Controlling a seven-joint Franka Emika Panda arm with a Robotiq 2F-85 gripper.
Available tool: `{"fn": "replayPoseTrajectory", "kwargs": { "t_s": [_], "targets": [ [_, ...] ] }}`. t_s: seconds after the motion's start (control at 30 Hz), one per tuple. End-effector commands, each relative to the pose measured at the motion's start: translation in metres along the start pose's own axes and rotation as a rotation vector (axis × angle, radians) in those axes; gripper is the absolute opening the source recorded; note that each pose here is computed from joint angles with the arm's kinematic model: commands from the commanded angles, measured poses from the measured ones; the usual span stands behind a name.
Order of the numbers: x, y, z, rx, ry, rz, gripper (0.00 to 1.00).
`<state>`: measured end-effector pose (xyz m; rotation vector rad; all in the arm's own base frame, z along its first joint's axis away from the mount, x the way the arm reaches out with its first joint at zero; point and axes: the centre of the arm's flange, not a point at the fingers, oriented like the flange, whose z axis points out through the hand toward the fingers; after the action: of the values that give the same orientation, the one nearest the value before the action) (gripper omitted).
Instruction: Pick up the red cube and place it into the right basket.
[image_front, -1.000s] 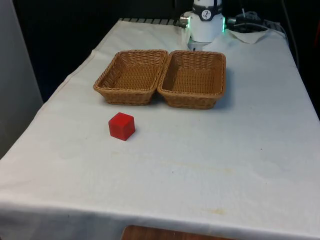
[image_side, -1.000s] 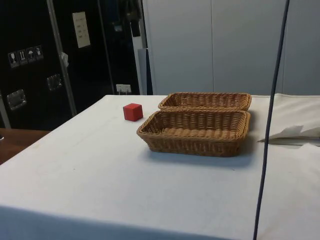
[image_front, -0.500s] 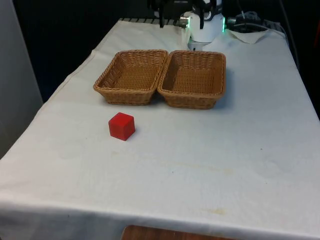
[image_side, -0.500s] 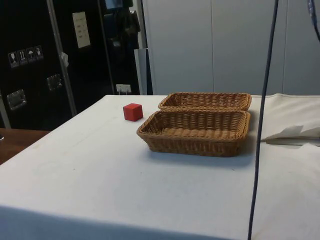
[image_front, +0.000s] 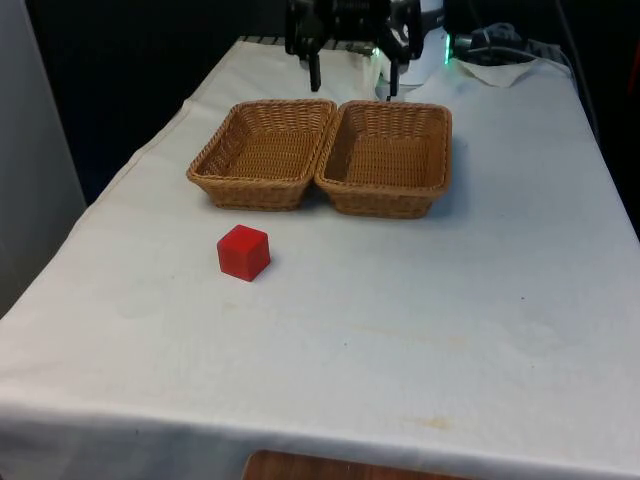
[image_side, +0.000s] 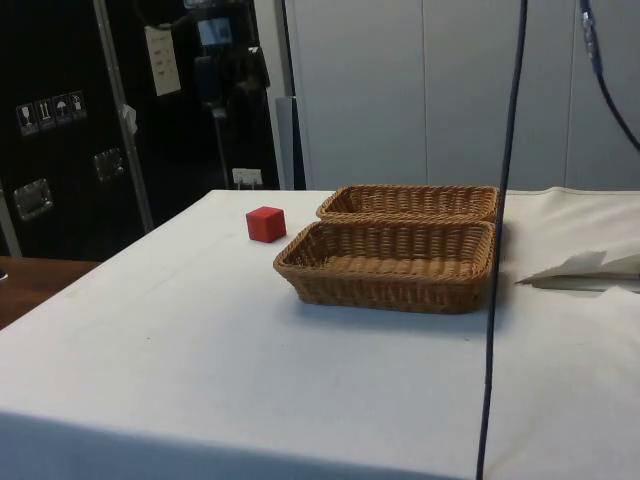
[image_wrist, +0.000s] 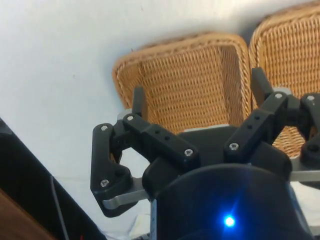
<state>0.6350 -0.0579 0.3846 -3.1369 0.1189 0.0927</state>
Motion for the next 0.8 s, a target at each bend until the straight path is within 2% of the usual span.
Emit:
{"fn": "replayPoseTrajectory", "kwargs": {
  "t_s": [0.0, 0.13, 0.17, 0.27, 0.47, 0.5, 0.57, 0.73, 0.77],
  "targets": [
    [0.004, 0.001, 0.004, 0.010, 0.003, 0.003, 1.00],
    [0.016, 0.000, 0.014, 0.008, 0.006, 0.014, 1.00],
    [0.013, -0.001, 0.012, 0.001, 0.005, 0.011, 1.00],
    [0.024, -0.003, 0.020, 0.006, 0.009, 0.021, 1.00],
    [0.032, -0.008, 0.025, 0.003, 0.014, 0.019, 1.00],
    [0.031, -0.007, 0.024, -0.005, 0.011, 0.018, 1.00],
    [0.034, -0.006, 0.028, 0.001, 0.013, 0.020, 1.00],
    [0.037, 0.010, 0.040, 0.001, 0.015, 0.030, 1.00],
    [0.036, 0.009, 0.039, -0.007, 0.012, 0.031, 1.00]
  ]
}}
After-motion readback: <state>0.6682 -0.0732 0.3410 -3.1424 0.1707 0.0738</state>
